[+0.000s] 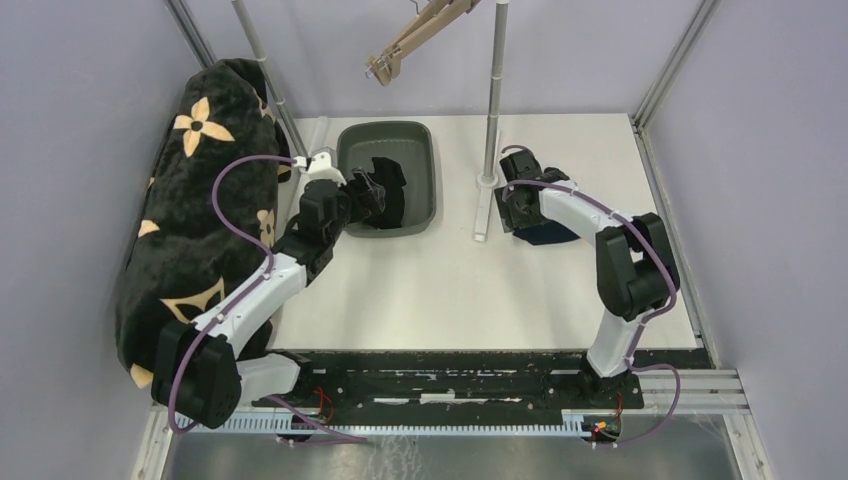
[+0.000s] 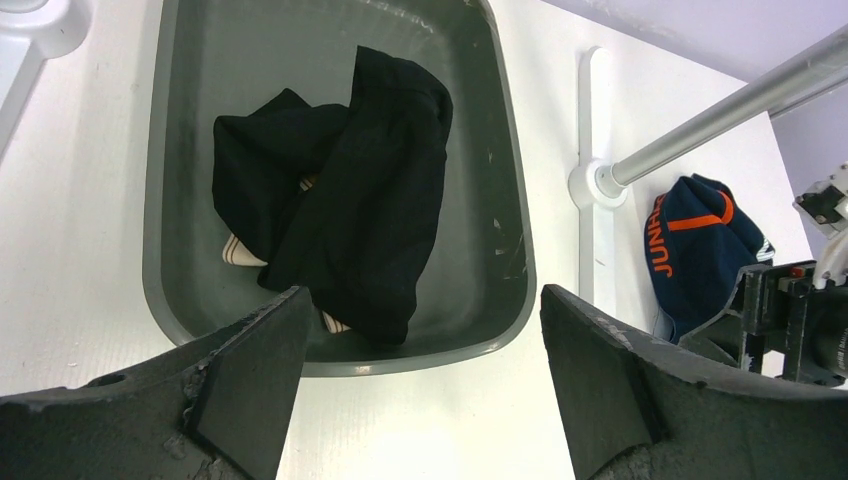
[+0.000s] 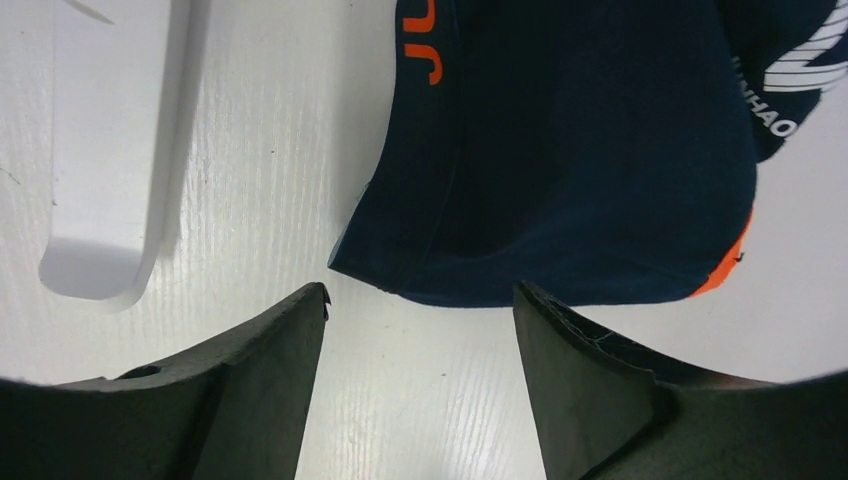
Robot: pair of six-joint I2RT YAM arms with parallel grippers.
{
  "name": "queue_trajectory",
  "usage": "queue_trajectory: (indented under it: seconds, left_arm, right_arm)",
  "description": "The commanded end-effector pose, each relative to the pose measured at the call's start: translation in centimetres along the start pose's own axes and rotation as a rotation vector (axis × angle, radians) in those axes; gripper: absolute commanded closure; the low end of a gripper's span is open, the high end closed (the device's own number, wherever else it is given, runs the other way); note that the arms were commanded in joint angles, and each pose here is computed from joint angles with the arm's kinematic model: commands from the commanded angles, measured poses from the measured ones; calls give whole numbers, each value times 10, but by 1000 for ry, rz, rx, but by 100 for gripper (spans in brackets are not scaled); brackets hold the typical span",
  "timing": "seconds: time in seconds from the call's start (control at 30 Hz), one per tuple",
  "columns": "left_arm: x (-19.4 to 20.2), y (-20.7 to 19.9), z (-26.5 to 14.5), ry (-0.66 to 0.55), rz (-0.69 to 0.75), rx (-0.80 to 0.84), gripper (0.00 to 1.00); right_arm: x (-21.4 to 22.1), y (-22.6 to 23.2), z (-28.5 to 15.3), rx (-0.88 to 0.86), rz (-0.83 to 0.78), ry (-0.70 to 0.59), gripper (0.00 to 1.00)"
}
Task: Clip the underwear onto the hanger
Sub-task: Adjust the underwear at the center of the board.
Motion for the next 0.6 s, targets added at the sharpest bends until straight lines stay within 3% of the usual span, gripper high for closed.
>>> queue_trajectory:
  seconds: [0.0, 0.3, 0.57]
  left_arm:
    - [-8, -7, 3, -33, -12, 20, 9]
    - [-5, -5, 5, -27, -8, 14, 9]
    - [-6, -4, 5, -31, -4, 7, 9]
  right_arm:
    - [-19, 2, 2, -19, -31, -60, 23]
    - [-22, 0, 17, -8, -36, -35, 28]
    - [-25, -5, 27, -10, -6, -28, 45]
Point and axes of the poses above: each gripper's point midway between its finger pads, its own z axis out along the fingers, its own y axis along the line the jaws close on, x = y × z, the point moved 1 cm from there along -z, back along the fingers, and after that the axes turned 8 degrees about -z, right-handed, at the moved point
